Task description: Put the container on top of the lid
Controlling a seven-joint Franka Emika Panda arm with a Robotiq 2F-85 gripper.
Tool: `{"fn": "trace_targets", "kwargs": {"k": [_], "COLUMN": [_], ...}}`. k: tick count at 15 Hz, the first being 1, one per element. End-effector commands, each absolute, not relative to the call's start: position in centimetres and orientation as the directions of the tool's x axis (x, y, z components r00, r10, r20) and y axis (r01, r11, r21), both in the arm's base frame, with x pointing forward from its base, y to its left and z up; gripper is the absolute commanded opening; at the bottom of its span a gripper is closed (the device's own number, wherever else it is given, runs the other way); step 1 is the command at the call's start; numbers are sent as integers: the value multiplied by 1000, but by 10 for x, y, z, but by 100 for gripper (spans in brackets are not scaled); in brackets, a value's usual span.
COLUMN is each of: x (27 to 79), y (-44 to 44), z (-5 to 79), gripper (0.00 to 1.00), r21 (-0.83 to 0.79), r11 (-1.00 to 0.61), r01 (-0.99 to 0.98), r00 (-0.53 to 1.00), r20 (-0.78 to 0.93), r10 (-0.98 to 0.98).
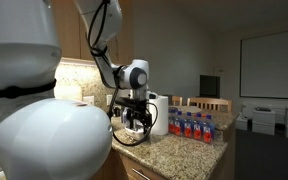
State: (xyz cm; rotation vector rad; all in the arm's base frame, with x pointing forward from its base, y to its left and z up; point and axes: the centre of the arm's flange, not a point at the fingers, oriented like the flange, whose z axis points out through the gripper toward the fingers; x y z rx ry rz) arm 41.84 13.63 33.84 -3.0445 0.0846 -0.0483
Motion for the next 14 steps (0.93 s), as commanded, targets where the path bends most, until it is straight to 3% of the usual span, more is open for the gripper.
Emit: {"fn": "trace_targets", "kwargs": {"k": [1,7,14], "x": [394,379,381], "y": [125,112,119], "z": [375,374,372], "gripper": [100,100,100], "r21": [-13,78,61], "r11": [-999,-993,-996], "r01": [-38,91,59], "r00": [997,978,982], "r20": [-74,-194,-183], "r10": [-37,74,47]}}
